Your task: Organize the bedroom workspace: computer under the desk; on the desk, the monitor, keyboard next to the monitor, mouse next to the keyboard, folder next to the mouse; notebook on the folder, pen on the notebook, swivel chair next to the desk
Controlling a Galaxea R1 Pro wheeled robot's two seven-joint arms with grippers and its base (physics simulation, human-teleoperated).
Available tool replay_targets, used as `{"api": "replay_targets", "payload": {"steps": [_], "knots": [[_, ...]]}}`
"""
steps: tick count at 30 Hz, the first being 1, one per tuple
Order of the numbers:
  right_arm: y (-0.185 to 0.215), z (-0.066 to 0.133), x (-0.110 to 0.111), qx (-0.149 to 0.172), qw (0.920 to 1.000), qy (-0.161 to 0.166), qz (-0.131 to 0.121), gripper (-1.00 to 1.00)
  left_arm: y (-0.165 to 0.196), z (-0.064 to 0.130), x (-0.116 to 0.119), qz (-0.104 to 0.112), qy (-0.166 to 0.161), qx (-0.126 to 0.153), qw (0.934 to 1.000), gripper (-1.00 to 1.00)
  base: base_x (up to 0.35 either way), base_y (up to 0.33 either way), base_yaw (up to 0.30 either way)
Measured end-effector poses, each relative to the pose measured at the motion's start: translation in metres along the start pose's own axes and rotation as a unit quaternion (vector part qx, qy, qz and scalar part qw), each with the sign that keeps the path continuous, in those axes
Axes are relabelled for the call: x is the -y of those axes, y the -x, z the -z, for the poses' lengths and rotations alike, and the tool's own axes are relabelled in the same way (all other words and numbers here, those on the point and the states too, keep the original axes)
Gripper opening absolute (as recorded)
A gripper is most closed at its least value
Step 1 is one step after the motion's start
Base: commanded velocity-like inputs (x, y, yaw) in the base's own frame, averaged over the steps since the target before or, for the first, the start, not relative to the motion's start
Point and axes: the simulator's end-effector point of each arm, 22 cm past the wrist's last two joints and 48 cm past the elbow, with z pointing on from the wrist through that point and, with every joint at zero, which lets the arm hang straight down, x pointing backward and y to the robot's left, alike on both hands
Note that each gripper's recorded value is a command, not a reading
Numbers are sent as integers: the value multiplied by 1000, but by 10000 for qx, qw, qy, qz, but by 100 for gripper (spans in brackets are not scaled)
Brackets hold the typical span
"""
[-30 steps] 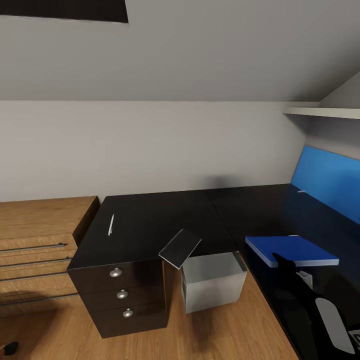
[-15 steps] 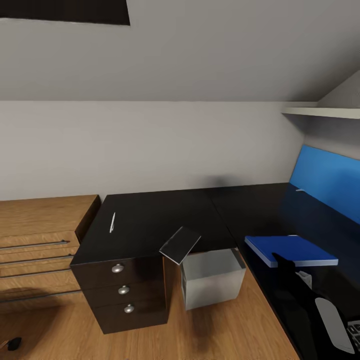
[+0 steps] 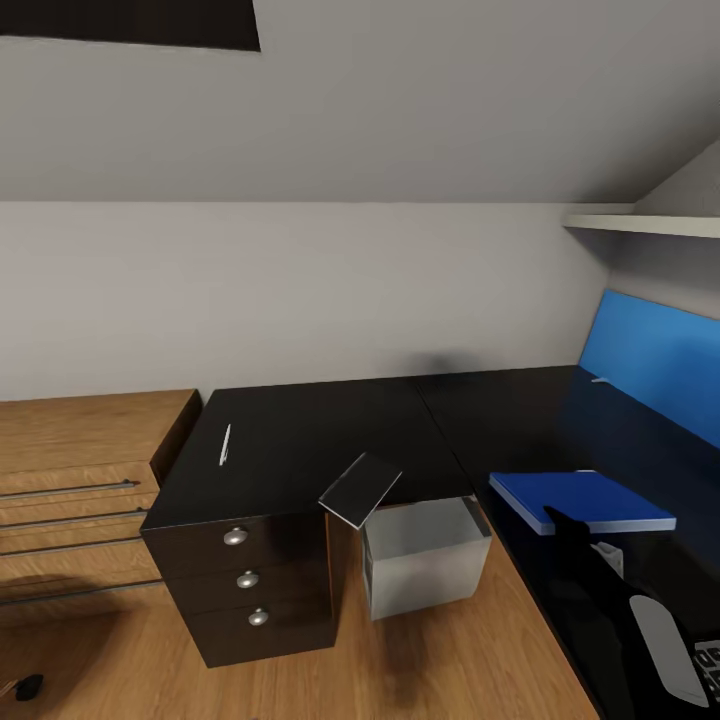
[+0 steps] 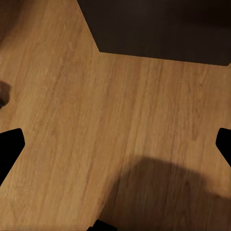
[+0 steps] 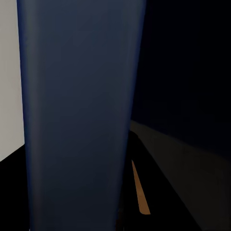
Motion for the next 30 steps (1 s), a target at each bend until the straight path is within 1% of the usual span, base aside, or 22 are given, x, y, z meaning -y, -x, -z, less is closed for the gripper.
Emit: {"api": "replay_targets", "payload": {"steps": [14,21,30], "knots": [[-1,0,-1,-10,10000,3,12,-100,0,0,-1,12,15,-6,10000,100,-20,0,0],[-1,0,-1,-16,10000,7,6,-100,-1,-1,-2,26,21,-16,10000,100,-125,0,0],[-1,0,-1,-18,10000,-1,18,-100,-1,0,-2,32,20,-20,10000,100,-8,0,0]]}}
